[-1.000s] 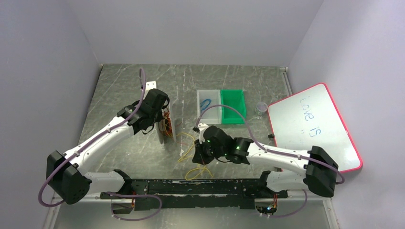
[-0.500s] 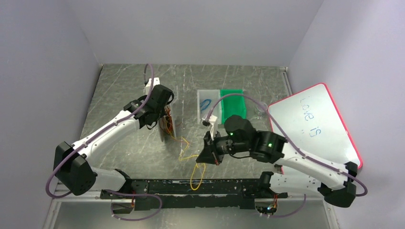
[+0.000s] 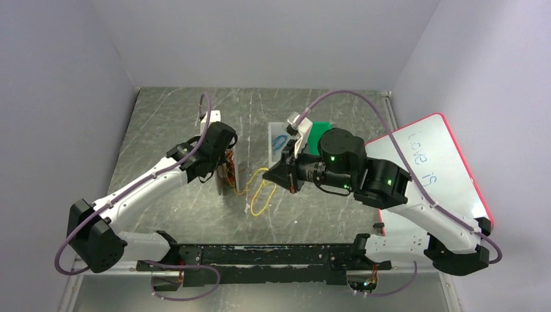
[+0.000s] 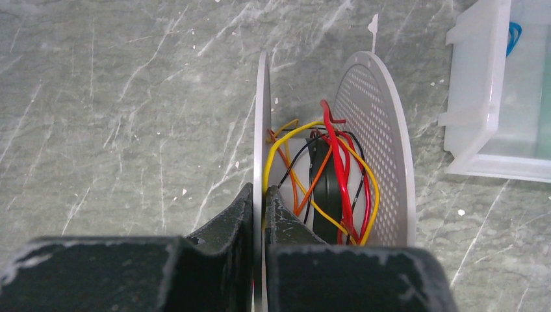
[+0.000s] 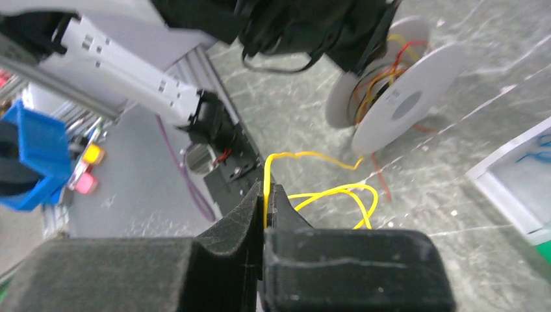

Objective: Wrap the cables

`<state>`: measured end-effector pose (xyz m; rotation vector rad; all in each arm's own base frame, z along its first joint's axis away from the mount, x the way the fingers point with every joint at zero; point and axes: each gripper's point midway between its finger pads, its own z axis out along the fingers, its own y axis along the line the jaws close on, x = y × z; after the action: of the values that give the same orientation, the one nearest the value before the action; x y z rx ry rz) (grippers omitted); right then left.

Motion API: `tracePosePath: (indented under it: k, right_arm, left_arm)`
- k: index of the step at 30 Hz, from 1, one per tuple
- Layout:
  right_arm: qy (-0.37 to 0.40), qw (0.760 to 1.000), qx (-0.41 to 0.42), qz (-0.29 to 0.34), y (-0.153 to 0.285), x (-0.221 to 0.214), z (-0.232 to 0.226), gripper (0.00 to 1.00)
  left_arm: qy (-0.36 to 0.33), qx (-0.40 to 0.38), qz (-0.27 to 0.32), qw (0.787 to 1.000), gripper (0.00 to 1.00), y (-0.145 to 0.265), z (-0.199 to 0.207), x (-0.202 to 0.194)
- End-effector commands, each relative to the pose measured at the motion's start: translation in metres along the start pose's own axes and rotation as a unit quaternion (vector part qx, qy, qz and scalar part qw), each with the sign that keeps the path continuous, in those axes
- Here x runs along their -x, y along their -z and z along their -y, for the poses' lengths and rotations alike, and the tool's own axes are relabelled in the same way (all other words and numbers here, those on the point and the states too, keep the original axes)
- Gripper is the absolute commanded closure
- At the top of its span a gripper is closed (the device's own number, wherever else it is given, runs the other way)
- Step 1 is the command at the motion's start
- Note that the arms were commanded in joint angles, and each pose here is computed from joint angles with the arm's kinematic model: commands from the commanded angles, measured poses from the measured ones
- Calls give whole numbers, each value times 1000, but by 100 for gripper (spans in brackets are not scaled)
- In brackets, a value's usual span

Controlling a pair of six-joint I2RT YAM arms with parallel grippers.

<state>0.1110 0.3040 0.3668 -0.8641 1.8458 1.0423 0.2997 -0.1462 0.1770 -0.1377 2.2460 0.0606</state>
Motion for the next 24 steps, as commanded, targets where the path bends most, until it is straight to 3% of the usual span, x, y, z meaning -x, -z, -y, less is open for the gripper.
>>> tracePosePath:
  k: [1,15,24]
  right_arm:
    - [35,995,-59,67,9,47,13,100]
    - [95,968,-177,152,0,120,46,100]
    - [146,951,-233,142,-26,135,86,100]
  left_arm:
    - [-5,-21,17,1000,93,9,2,1]
    - [-33,-84,34,995,93,24,13,-2]
    - [-81,-139,49,986,93,42,25,-10]
